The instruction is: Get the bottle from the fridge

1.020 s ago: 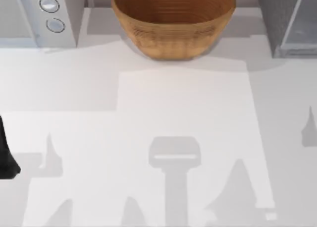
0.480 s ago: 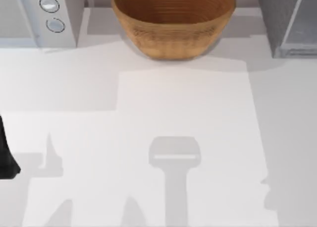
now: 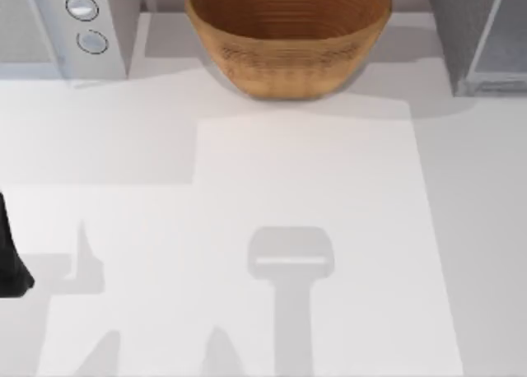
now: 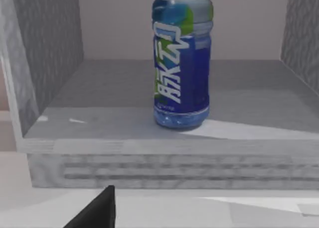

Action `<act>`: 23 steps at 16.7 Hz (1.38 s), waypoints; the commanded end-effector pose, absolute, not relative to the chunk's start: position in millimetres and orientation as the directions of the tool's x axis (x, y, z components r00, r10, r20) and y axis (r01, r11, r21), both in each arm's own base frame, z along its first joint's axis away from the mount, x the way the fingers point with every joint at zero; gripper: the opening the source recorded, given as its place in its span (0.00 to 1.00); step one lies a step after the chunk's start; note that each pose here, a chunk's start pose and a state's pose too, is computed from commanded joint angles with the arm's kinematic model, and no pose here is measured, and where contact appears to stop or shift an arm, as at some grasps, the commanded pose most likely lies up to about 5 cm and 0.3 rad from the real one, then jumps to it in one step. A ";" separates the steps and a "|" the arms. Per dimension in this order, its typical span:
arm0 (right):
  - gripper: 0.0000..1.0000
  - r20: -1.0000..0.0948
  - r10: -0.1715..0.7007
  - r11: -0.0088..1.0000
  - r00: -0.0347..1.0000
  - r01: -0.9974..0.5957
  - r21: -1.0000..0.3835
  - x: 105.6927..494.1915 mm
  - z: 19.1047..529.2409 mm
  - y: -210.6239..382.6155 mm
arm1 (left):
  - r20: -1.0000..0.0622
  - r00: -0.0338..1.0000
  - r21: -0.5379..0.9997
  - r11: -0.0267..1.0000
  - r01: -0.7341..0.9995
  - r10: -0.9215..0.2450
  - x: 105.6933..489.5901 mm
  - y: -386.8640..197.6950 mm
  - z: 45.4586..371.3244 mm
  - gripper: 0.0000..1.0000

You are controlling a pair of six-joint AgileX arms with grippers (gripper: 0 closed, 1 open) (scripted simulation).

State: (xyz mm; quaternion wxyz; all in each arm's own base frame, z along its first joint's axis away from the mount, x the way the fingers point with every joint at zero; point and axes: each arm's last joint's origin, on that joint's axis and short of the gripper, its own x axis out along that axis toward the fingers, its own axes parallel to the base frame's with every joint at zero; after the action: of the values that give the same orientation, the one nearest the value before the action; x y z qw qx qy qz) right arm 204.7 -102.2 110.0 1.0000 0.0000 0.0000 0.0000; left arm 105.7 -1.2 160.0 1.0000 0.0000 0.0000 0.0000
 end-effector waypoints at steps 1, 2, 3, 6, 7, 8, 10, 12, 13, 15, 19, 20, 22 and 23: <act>1.00 0.000 0.000 1.000 1.000 0.000 0.000 204.7 110.0 -102.2 | 0.000 1.000 0.000 1.000 0.000 0.000 105.7 -1.2 160.0 1.00; 1.00 -0.003 0.003 1.000 1.000 -0.003 0.002 204.3 109.7 -100.9 | 0.000 1.000 0.000 1.000 0.000 0.000 105.7 -1.2 160.0 1.00; 1.00 -0.004 0.002 1.000 1.000 -0.002 0.002 204.9 109.5 -101.0 | 0.000 1.000 0.000 1.000 0.000 0.000 105.7 -1.2 160.0 1.00; 1.00 -0.013 -0.003 1.000 1.000 0.003 0.000 222.6 106.7 -104.5 | 0.000 1.000 0.000 1.000 0.000 0.000 105.7 -1.2 160.0 1.00; 1.00 -0.015 -0.006 1.000 1.000 0.006 -0.002 233.8 105.7 -106.5 | 0.000 1.000 0.000 1.000 0.000 0.000 105.7 -1.2 160.0 1.00; 1.00 -0.014 -0.008 1.000 1.000 0.008 -0.005 247.7 105.1 -108.6 | 0.000 1.000 0.000 1.000 0.000 0.000 105.7 -1.2 160.0 1.00; 1.00 -0.007 -0.011 1.000 1.000 0.011 -0.011 282.0 105.3 -111.5 | 0.000 1.000 0.000 1.000 0.000 0.000 105.7 -1.2 160.0 1.00; 1.00 0.006 -0.012 1.000 1.000 0.012 -0.016 320.3 107.3 -111.0 | 0.000 1.000 0.000 1.000 0.000 0.000 105.7 -1.2 160.0 1.00; 1.00 0.012 -0.012 1.000 1.000 0.012 -0.018 338.9 108.6 -109.0 | 0.000 1.000 0.000 1.000 0.000 0.000 105.7 -1.2 160.0 1.00; 1.00 0.014 -0.011 1.000 1.000 0.011 -0.018 369.9 109.8 -101.4 | 0.000 1.000 0.000 1.000 0.000 0.000 105.7 -1.2 160.0 1.00; 1.00 -0.004 -0.011 1.000 1.000 0.011 -0.014 399.6 109.1 -86.5 | 0.000 1.000 0.000 1.000 0.000 0.000 105.7 -1.2 160.0 1.00; 1.00 -0.004 -0.011 1.000 1.000 0.011 -0.014 400.3 109.2 -86.1 | 0.000 1.000 0.000 1.000 0.000 0.000 105.7 -1.2 160.0 1.00; 1.00 -0.004 -0.011 1.000 1.000 0.011 -0.014 400.3 109.2 -86.1 | 0.000 1.000 0.000 1.000 0.000 0.000 105.7 -1.2 160.0 1.00; 1.00 0.000 -0.013 1.000 1.000 0.013 -0.015 399.1 110.6 -87.7 | 0.000 1.000 0.000 1.000 0.000 0.000 105.7 -1.2 160.0 1.00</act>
State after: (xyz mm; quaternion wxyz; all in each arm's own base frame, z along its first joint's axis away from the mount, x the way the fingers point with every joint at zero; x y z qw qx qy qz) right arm 399.1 -87.7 110.6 1.0000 -0.0073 -0.0001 -0.0066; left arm 105.7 -1.2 160.0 1.0000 0.0000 0.0000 0.0000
